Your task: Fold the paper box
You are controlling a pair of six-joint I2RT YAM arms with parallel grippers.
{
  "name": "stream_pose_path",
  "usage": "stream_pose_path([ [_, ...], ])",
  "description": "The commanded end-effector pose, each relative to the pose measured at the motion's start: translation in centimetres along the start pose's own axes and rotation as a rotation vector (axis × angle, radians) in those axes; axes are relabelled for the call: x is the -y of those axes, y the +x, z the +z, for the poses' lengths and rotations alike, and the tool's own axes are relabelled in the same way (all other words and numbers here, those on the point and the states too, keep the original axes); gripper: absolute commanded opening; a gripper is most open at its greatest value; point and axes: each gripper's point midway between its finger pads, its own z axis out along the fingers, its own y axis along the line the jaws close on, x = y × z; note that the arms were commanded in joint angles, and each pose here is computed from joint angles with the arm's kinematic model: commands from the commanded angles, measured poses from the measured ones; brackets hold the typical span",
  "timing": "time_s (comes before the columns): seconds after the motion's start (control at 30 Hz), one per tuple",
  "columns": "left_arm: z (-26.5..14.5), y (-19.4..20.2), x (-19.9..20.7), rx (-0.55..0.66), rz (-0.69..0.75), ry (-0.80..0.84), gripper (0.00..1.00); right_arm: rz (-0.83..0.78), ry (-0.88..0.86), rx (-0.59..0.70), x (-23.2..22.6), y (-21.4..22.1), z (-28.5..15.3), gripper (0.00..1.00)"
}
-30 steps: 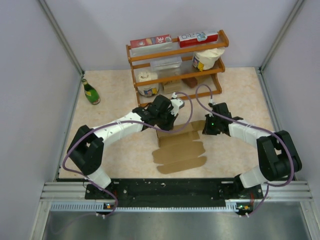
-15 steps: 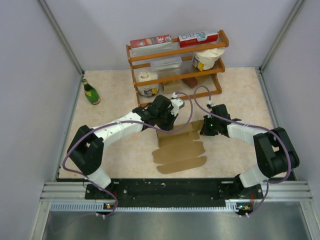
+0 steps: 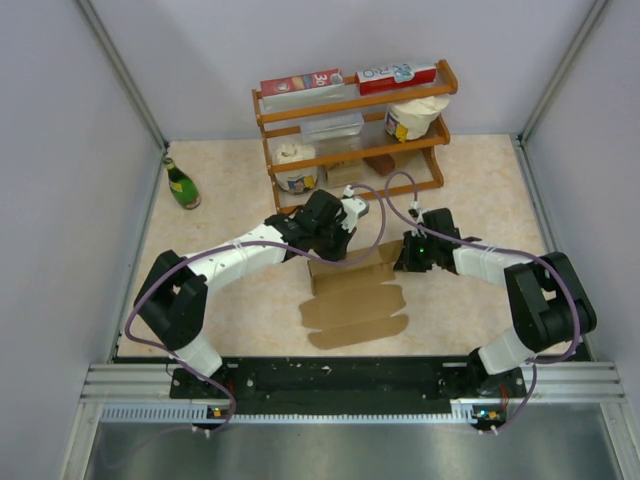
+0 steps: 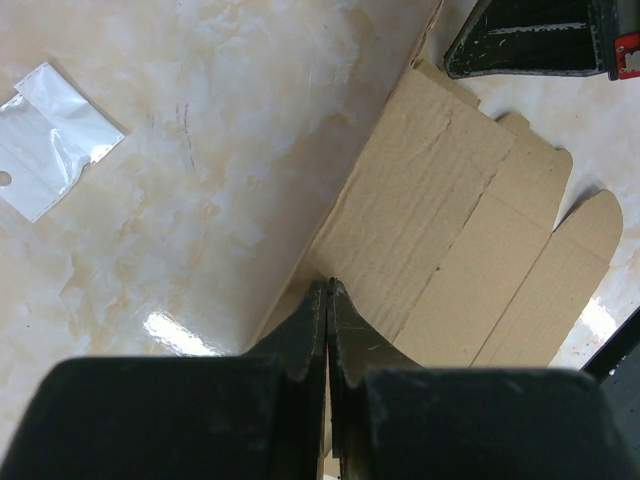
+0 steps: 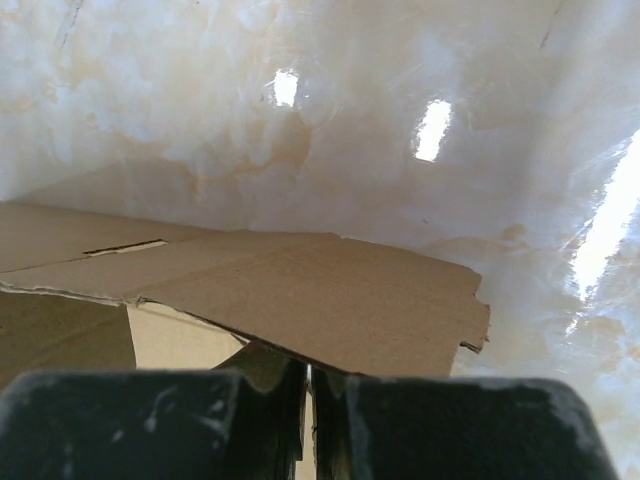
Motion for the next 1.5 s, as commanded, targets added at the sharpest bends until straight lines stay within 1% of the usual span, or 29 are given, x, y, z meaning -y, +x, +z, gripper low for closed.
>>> stream_pose_path([
  [0.0,-0.2,-0.8,0.5,0.014,0.01,0.02,0.0,-0.011,-0.114,0.024,-2.4,-0.6,-0.5,0.0],
  [0.57,0.0,-0.4,0.7,0.001,0.013,0.024,0.0,0.033,-0.321,0.047,-6.2,-1.4,-1.1,0.0],
  [0.8,0.0,-0.5,0.7,0.002,0.013,0.022,0.0,0.051,-0.407,0.027,-7.4,-1.0,-1.1,0.0],
  [1.17,-0.1,-0.6,0.7,0.005,0.014,0.022,0.0,0.085,-0.43,-0.004,-7.0,0.5,0.1,0.0],
  [1.3,0.0,-0.5,0.7,0.002,0.015,0.022,0.0,0.074,-0.415,0.023,-7.0,-0.1,-0.3,0.0],
  [1.47,-0.1,-0.6,0.6,0.005,0.015,0.021,0.0,0.028,-0.344,0.085,-6.6,-1.7,-1.6,0.0],
])
